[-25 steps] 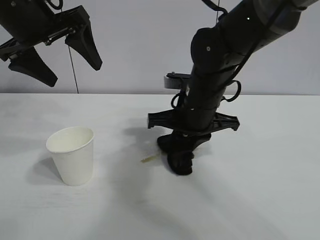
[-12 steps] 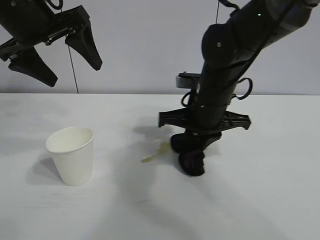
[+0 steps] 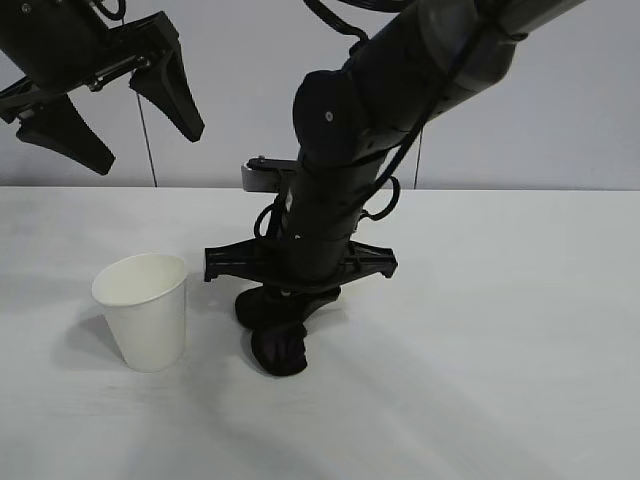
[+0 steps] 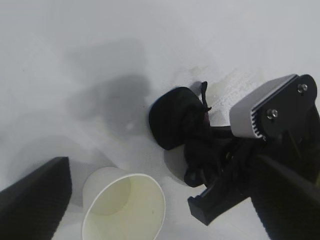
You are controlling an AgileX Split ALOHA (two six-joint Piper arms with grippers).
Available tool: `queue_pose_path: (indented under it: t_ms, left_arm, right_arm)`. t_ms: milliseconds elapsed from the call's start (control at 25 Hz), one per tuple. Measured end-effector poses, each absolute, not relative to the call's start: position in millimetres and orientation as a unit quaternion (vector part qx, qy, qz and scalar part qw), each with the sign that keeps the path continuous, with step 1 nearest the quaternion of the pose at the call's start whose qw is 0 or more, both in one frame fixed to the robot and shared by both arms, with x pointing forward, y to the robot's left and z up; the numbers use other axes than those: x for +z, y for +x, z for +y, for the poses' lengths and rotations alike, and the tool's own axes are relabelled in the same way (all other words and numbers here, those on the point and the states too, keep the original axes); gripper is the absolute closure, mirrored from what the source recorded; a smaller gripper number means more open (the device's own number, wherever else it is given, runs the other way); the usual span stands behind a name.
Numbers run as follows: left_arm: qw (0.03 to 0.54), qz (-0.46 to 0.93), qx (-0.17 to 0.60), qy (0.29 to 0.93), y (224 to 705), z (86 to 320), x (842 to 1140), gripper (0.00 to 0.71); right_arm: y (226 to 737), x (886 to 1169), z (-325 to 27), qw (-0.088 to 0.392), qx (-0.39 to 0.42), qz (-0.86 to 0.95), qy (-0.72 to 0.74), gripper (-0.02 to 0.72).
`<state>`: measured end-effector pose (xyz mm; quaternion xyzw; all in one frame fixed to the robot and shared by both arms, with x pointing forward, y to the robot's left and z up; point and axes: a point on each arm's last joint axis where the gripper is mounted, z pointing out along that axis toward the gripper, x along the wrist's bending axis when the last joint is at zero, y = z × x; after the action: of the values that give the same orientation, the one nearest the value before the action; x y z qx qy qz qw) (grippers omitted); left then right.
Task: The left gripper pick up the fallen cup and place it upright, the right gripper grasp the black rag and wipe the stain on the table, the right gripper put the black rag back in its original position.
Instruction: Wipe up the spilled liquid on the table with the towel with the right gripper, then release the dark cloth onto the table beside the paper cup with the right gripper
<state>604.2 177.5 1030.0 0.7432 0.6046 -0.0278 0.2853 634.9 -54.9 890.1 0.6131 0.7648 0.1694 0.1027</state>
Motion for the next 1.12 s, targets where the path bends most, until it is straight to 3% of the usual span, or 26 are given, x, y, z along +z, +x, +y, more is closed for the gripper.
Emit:
queue_pose_path:
  t_ms: [320, 640, 680, 800, 840, 960, 1120]
  left_arm:
    - [0.284, 0.604, -0.029, 0.744, 603.8, 177.4, 1029.9, 0.017]
    - [0.279, 0.604, -0.036, 0.746, 602.3, 177.3, 1029.5, 0.017]
    - [0.278, 0.603, -0.037, 0.747, 602.0, 177.3, 1029.4, 0.017]
    - [0.275, 0.603, -0.04, 0.748, 601.3, 177.2, 1029.2, 0.017]
    - [0.274, 0.603, -0.043, 0.748, 600.8, 177.1, 1029.1, 0.017]
    - [0.273, 0.603, -0.048, 0.748, 599.9, 176.7, 1029.0, 0.017]
    - [0.273, 0.603, -0.049, 0.748, 599.8, 176.6, 1029.0, 0.017]
  right_arm:
    - [654.4, 896.6, -121.7, 0.134, 0.092, 0.748, 0.644, 0.603]
    - [609.4, 909.8, -146.9, 0.109, 0.052, 0.743, 0.658, 0.586]
    - [605.4, 914.9, -147.9, 0.106, 0.057, 0.74, 0.662, 0.533]
    - [600.9, 944.4, -147.5, 0.111, 0.1, 0.729, 0.668, 0.245]
    - [599.8, 955.6, -147.4, 0.114, 0.117, 0.725, 0.669, 0.181]
    - [596.2, 981.3, -155.6, 0.115, 0.142, 0.709, 0.681, 0.116]
    - [591.7, 1010.5, -181.1, 0.102, 0.164, 0.685, 0.702, 0.103]
